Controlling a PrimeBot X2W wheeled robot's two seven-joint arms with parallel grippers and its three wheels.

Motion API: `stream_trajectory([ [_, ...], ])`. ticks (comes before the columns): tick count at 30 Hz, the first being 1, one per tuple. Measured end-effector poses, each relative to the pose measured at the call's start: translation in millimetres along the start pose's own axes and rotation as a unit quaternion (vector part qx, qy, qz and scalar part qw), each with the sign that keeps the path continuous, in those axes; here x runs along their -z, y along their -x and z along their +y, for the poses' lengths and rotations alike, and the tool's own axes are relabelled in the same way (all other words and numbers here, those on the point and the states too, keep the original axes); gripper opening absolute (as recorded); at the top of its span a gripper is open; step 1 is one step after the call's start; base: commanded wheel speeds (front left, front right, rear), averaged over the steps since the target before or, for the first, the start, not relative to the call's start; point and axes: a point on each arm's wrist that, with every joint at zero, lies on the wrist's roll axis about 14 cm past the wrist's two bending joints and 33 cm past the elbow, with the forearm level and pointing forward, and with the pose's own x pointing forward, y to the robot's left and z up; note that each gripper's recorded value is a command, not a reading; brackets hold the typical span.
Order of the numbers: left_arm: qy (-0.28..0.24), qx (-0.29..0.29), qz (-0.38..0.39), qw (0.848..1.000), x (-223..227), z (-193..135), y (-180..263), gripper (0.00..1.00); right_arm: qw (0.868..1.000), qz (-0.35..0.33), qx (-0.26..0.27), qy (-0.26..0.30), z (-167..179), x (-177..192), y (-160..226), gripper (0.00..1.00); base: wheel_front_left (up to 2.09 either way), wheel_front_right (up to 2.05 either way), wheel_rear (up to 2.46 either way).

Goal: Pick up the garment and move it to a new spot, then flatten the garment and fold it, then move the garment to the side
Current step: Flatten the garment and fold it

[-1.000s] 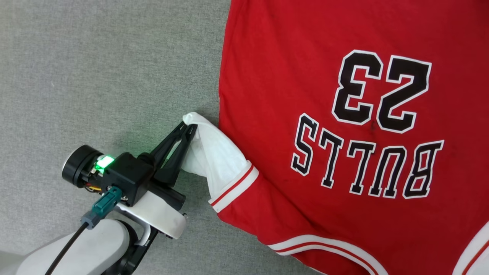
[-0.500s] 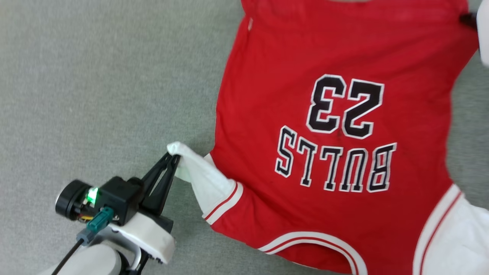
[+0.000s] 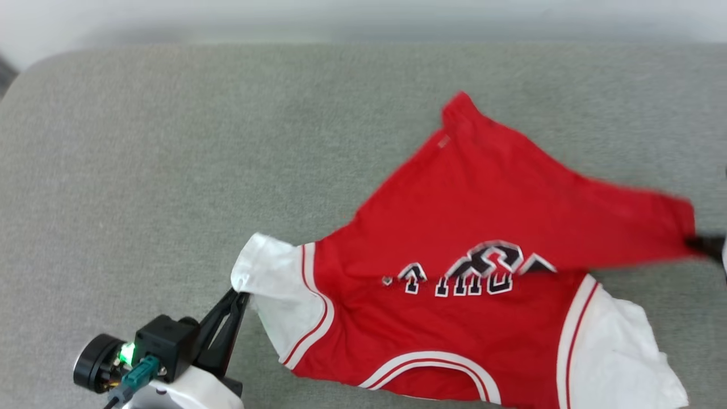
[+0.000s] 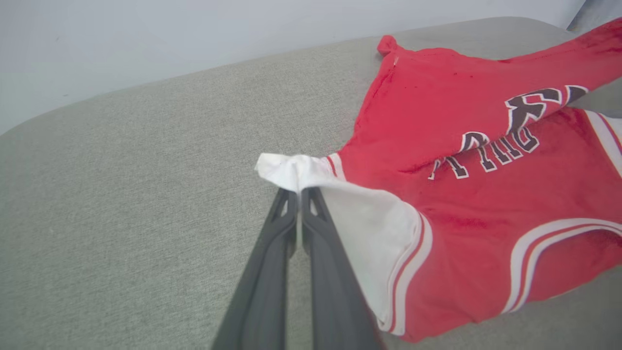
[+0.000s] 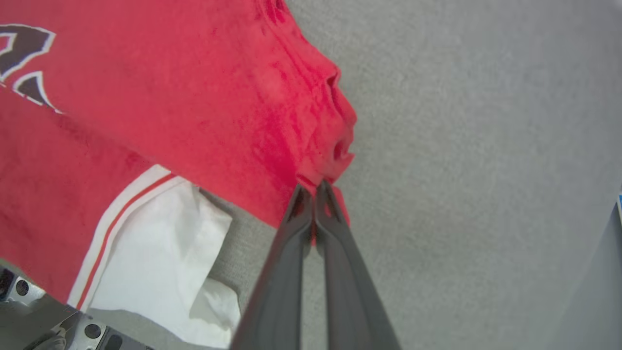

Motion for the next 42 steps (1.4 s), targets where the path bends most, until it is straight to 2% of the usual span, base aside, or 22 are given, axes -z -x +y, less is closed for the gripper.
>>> stream_trajectory([
  [4, 0.002, 0.006, -0.005, 1.000, -2.8, -6.3, 5.1, 0.00, 0.998, 0.030, -0.006, -0.047, 5.9, 59.0, 15.6, 0.00, 0.00, 0.00, 0.00],
  [7, 0.001, 0.010, -0.005, 1.000, -2.7, -8.5, 7.5, 0.00, 0.993, 0.075, -0.024, -0.083, 23.4, 110.2, 20.9, 0.00, 0.00, 0.00, 0.00],
  [11, 0.001, 0.011, -0.006, 1.000, -3.2, -8.8, 8.6, 0.00, 0.985, 0.120, -0.042, -0.118, 45.6, 159.6, 25.6, 0.00, 0.00, 0.00, 0.00],
  [14, 0.002, 0.011, -0.002, 1.000, 0.0, -8.2, 8.6, 0.00, 0.979, 0.131, -0.056, -0.145, 62.3, 177.5, 22.8, 0.00, 0.00, 0.00, 0.00],
  [15, 0.002, 0.011, -0.001, 1.000, 0.5, -8.2, 8.0, 0.00, 0.979, 0.126, -0.053, -0.149, 61.7, 176.1, 21.8, 0.05, 0.00, 0.00, 0.00],
  [16, 0.003, 0.013, 0.001, 1.000, 1.7, -8.6, 7.6, 0.00, 0.980, 0.117, -0.050, -0.151, 59.2, 172.0, 21.0, 0.45, 0.00, 0.00, 0.00],
  [17, 0.003, 0.014, 0.003, 1.000, 2.6, -9.1, 7.4, 0.00, 0.982, 0.111, -0.048, -0.148, 58.2, 167.3, 20.9, 1.00, 0.00, 0.00, 0.00],
  [20, 0.004, 0.016, 0.005, 1.000, 4.1, -9.7, 6.6, 0.00, 0.988, 0.081, -0.035, -0.124, 47.4, 143.0, 22.8, 1.00, 0.00, 0.00, 0.00],
  [25, 0.006, 0.015, 0.010, 1.000, 8.1, -8.9, 4.6, 0.00, 0.996, -0.037, -0.007, -0.080, 16.2, 47.5, 33.4, 1.00, 0.00, 0.00, 0.00],
  [29, 0.004, 0.018, 0.006, 1.000, 6.3, -8.0, -2.7, 0.00, 0.997, -0.077, 0.015, -0.016, 3.5, -13.9, 38.0, 1.00, 0.00, 0.00, 0.00],
  [35, 0.005, 0.024, 0.006, 1.000, 8.4, -7.2, -17.6, 0.00, 0.998, -0.046, 0.006, 0.048, 13.1, -64.6, 5.1, 1.00, 0.00, 0.00, 0.00],
  [42, 0.010, 0.019, 0.015, 1.000, 19.0, -2.5, -33.6, 0.00, 0.996, 0.050, -0.022, 0.077, 33.5, -73.2, -63.2, 1.00, 0.00, 0.00, 0.00],
])
